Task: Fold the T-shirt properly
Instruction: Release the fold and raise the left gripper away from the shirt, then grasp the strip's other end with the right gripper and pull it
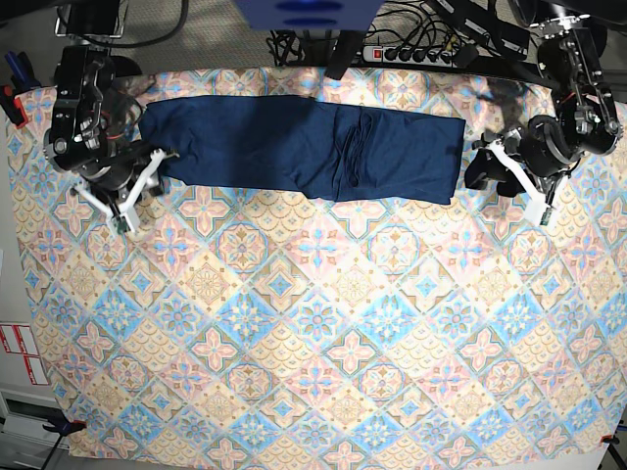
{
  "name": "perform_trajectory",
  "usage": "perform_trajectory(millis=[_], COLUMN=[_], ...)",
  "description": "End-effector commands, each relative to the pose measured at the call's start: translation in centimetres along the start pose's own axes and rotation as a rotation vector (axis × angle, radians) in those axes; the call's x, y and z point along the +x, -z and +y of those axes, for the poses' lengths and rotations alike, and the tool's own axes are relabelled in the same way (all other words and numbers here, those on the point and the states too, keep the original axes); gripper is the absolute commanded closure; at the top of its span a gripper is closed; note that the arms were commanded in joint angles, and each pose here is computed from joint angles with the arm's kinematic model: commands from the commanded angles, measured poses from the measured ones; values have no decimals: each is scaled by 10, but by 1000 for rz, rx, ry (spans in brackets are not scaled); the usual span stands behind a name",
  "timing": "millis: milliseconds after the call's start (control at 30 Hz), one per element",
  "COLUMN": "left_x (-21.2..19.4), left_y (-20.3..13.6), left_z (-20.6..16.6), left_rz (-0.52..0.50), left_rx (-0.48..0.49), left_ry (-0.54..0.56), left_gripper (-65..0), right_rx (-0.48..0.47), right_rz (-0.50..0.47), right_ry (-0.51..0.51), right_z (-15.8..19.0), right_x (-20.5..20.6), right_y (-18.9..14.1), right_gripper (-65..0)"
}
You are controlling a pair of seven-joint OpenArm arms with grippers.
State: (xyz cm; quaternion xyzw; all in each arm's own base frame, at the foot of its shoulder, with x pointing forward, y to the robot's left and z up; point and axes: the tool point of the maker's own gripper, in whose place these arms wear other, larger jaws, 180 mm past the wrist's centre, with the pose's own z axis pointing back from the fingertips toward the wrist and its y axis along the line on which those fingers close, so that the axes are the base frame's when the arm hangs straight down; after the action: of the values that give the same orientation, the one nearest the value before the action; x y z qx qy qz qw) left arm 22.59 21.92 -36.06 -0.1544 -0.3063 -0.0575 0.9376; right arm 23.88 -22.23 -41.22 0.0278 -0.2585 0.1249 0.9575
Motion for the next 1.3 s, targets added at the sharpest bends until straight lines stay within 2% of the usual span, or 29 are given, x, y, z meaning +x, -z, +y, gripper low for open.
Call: perform_trajectory(millis=[0, 100, 333, 433, 767, 900, 1133, 1267], left_x=[9, 4, -2, -2, -1, -1, 0, 6], left_y=[-4, 0, 7, 7, 7, 7, 7, 8], left_z=[3, 5, 12, 12, 12, 11, 11, 12], left_rz=[-33, -19, -2, -4, -5, -5, -7, -19], left_rx=[4, 1, -2, -2, -2, -3, -3, -3], left_ry=[8, -11, -49, -49, -48, -49, -49, -44], left_gripper=[-334, -326, -325, -325, -325, -325, -325, -325], right_rx=[-27, -12, 149, 185, 191, 198, 183, 198], right_rz=[-13, 35, 80, 93, 118, 156, 168, 224], right_ry=[10, 52, 227, 272, 294, 323, 377, 378], right_z=[-13, -14, 6, 11, 11, 12, 2, 8], right_x=[3, -14, -40, -47, -57, -70, -80, -91], right_y=[-4, 3, 18, 23, 26, 32, 33, 30], right_gripper=[-263, -275, -274, -274, -274, -274, -274, -272])
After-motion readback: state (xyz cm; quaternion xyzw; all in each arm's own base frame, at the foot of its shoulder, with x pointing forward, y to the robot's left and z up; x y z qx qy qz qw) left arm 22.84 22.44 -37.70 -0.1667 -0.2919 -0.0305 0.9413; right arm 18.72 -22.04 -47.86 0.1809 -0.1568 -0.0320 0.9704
